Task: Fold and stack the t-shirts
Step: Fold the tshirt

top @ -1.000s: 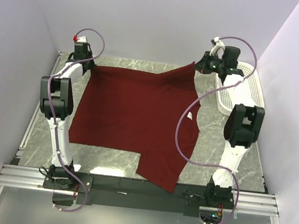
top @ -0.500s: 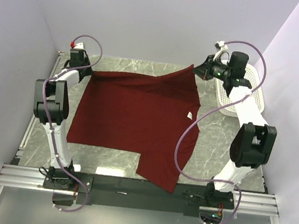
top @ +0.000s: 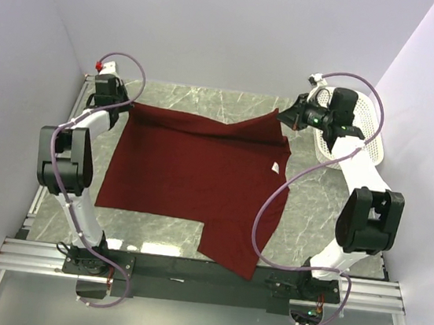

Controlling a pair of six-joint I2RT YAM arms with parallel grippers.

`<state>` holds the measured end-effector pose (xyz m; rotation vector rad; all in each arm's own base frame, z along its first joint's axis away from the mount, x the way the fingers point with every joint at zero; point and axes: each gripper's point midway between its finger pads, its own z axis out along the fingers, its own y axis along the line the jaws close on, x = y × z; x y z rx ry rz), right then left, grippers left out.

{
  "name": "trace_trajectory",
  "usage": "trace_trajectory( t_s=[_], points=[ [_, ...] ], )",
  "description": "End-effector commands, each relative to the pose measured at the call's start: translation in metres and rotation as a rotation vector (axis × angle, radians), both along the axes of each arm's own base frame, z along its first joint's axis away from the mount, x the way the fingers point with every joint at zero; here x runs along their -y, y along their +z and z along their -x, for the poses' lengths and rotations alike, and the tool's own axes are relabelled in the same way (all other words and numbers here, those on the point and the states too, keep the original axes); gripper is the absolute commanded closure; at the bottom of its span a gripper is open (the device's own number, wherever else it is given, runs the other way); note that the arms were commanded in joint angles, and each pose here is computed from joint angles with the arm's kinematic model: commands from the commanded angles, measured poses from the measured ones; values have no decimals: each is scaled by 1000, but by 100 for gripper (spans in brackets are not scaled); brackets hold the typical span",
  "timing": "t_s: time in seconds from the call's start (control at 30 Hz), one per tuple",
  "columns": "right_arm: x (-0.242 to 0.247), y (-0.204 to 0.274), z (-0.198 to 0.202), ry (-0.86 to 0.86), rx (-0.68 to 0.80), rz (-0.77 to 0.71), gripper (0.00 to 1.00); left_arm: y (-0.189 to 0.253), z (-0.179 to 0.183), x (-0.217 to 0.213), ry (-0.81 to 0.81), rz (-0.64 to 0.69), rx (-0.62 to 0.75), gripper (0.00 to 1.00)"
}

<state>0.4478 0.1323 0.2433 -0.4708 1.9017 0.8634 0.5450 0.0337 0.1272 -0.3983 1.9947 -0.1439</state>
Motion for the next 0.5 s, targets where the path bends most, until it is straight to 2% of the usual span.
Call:
trace_trajectory(
  t_s=[0.0,0.47],
  points=[
    [-3,36,11,24,116,1,100,31,3,-7,12,-12,85,100],
    [1,17,14,27,82,38,100,24,18,-8,15,-12,58,100]
  ],
)
